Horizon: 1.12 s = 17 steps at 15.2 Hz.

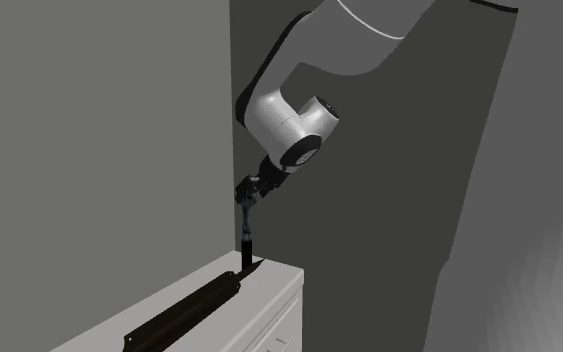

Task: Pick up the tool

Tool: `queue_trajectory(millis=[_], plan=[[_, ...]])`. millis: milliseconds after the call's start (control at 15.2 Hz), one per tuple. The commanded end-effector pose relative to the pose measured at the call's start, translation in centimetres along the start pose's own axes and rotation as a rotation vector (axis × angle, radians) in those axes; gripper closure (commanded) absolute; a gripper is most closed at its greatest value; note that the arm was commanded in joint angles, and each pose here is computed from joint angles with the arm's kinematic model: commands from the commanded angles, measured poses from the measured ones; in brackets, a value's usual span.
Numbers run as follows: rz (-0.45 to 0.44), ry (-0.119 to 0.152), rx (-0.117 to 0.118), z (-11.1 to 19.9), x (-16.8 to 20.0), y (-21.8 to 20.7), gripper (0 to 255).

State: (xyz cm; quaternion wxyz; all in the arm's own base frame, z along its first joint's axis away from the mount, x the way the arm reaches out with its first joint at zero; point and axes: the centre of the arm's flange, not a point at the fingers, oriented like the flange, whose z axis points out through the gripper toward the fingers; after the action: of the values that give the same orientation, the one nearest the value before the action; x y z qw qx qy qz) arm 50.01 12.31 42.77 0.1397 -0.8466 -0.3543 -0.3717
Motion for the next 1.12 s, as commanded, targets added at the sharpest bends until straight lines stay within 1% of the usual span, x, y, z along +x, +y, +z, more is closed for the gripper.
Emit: queue_trajectory(millis=[0,198,264,858,1056], plan=[[-0.001,0.001,0.000,0.7,-0.8,0.0,0],[-0.001,0.001,0.000,1.3,-1.4,0.0,0],[-0.001,0.001,0.000,1.2,-1.3,0.0,255],[-0.001,0.001,0.000,1.3,-1.4,0.0,255],[-0.001,0.001,0.000,0.2,-0.2,0.0,255]])
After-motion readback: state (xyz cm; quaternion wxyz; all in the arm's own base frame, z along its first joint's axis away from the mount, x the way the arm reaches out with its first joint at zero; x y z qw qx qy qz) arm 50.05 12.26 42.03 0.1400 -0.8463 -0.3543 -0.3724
